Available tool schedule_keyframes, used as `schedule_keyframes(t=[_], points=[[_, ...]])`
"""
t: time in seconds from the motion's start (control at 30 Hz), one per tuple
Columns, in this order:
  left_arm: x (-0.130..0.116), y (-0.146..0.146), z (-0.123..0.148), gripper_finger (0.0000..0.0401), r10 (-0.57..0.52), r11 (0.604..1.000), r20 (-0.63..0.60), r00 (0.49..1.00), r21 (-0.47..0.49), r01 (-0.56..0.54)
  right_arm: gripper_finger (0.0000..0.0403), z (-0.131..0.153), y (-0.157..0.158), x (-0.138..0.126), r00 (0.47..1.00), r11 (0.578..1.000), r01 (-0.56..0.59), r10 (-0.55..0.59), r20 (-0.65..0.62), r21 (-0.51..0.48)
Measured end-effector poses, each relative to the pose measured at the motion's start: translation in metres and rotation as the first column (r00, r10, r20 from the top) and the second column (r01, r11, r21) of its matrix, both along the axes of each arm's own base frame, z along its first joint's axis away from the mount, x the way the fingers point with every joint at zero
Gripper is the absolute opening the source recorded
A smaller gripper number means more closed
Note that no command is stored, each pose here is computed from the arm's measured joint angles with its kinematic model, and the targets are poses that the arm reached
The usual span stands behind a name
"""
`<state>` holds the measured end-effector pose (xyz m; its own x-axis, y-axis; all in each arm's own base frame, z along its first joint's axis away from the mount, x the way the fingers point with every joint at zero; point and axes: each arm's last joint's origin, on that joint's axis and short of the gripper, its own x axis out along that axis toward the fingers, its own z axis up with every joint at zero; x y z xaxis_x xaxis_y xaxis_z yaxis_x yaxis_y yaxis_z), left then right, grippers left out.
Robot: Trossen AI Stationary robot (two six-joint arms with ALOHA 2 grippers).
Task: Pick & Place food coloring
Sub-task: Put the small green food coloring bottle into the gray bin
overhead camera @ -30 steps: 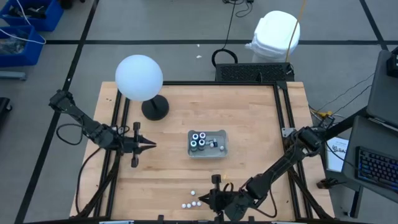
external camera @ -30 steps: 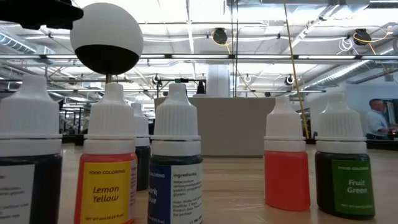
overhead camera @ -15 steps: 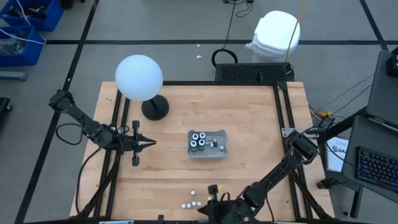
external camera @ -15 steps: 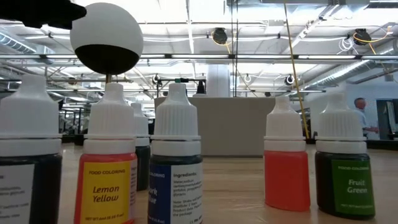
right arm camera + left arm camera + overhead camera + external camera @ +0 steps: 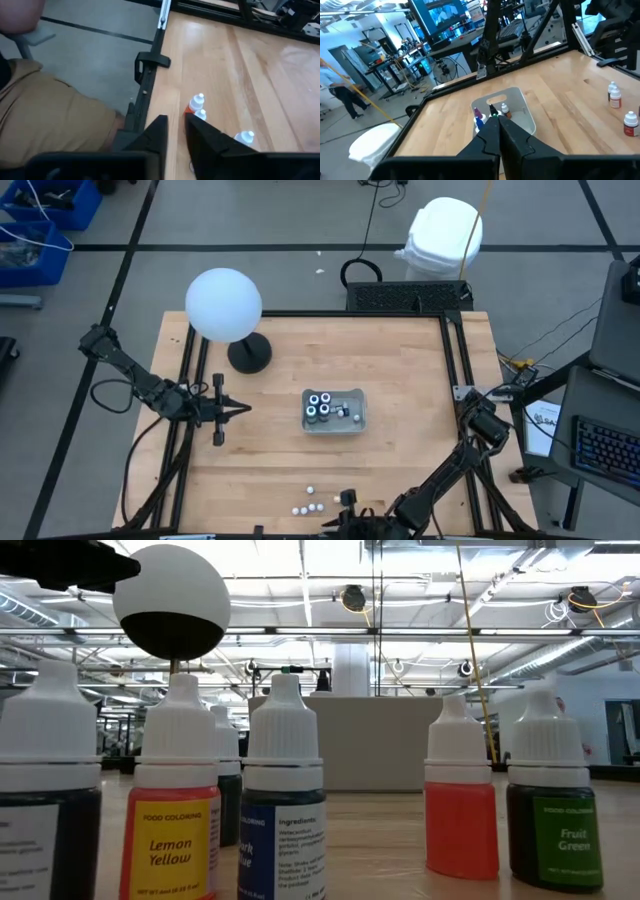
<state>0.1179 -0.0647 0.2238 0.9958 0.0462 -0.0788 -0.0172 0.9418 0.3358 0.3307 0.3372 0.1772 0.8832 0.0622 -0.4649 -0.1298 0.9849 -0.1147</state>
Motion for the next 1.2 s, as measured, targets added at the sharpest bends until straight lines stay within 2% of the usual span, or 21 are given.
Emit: schedule_keyframes(t=[0.13, 0.33, 0.5, 0.67, 0.87, 1.0, 1.2], points=[[0.0, 0.0, 0.0, 0.0012, 0.0, 1.0, -0.003, 1.0, -0.003, 0.0, 0.0111, -0.003, 0.003, -0.007, 1.0, 0.999, -0.004, 0.003, -0.023, -0.041], [0.0, 0.0, 0.0, 0.0035, 0.0, 1.0, -0.003, 1.0, -0.002, 0.0, 0.0141, -0.01, -0.002, -0.022, 0.989, 0.985, 0.124, -0.133, -0.066, -0.119], [0.0, 0.0, 0.0, 0.0032, 0.0, 1.0, -0.003, 1.0, 0.001, 0.0, 0.0145, -0.007, -0.011, -0.026, 0.967, 0.972, 0.225, -0.231, -0.11, -0.063], [0.0, 0.0, 0.0, 0.002, 0.0, 1.0, -0.003, 1.0, 0.002, 0.0, 0.0144, -0.011, -0.019, -0.021, 0.95, 0.97, 0.243, -0.236, -0.202, 0.005], [0.0, 0.0, 0.0, 0.0004, 0.0, 1.0, -0.003, 1.0, 0.006, 0.0, 0.0146, -0.016, -0.029, -0.024, 0.913, 0.948, 0.319, -0.312, -0.262, -0.018], [0.0, 0.0, 0.0, 0.0019, 0.0, 1.0, -0.003, 1.0, 0.006, 0.0, 0.0146, -0.018, -0.031, -0.026, 0.897, 0.934, 0.356, -0.344, -0.277, -0.007], [0.0, 0.0, 0.0, 0.0044, 0.0, 1.0, -0.003, 1.0, 0.008, 0.001, 0.0145, -0.03, -0.033, -0.028, 0.903, 0.937, 0.35, -0.334, -0.269, 0.011]])
